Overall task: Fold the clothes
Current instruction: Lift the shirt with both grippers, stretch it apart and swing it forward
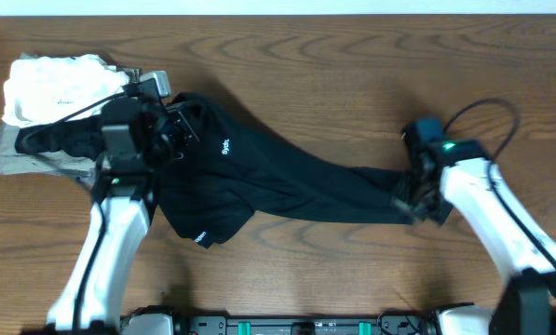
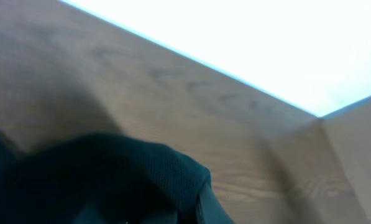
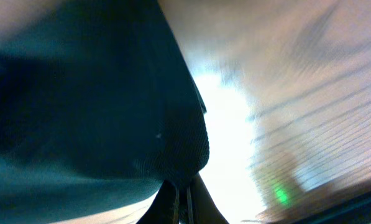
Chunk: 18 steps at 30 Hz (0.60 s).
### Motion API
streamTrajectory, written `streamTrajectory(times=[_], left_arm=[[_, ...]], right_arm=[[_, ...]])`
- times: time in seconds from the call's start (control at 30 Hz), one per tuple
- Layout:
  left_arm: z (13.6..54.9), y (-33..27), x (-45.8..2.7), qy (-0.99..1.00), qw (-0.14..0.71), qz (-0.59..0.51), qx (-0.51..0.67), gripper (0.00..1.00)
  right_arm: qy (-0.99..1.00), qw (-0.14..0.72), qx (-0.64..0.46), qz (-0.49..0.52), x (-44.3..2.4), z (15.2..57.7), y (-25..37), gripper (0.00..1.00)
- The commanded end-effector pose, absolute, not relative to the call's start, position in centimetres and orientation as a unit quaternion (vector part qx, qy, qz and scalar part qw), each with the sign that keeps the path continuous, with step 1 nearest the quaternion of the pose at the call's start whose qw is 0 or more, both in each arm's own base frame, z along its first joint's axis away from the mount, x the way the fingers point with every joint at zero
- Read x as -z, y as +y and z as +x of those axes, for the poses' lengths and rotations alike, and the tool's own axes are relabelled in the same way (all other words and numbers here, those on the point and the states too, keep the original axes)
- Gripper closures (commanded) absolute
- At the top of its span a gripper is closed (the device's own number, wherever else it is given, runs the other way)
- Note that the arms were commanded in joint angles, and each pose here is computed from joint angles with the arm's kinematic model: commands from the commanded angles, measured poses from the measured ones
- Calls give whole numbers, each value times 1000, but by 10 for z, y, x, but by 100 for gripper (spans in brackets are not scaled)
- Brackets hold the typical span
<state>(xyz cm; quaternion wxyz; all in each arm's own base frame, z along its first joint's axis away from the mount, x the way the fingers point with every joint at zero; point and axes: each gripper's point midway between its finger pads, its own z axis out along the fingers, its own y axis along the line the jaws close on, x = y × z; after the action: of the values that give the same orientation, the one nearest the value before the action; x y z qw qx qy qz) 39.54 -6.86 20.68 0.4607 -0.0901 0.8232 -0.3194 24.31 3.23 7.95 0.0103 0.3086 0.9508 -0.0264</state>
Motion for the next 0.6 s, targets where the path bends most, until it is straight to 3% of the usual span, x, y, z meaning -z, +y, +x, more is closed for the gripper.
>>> streamTrajectory(times=[0.0,0.27,0.57], left_arm=[[375,-74,-253,798,503,-55,327,94],[314,-80,-334,739,581,-10,340,94],[239,-95,-420,671,638,55,372,94]], right_arm=[[952,96,13,292,-139,273,18,99],[938,217,-23,271,-255,295,9,99],[910,331,-50,243,-369,285,5,99]])
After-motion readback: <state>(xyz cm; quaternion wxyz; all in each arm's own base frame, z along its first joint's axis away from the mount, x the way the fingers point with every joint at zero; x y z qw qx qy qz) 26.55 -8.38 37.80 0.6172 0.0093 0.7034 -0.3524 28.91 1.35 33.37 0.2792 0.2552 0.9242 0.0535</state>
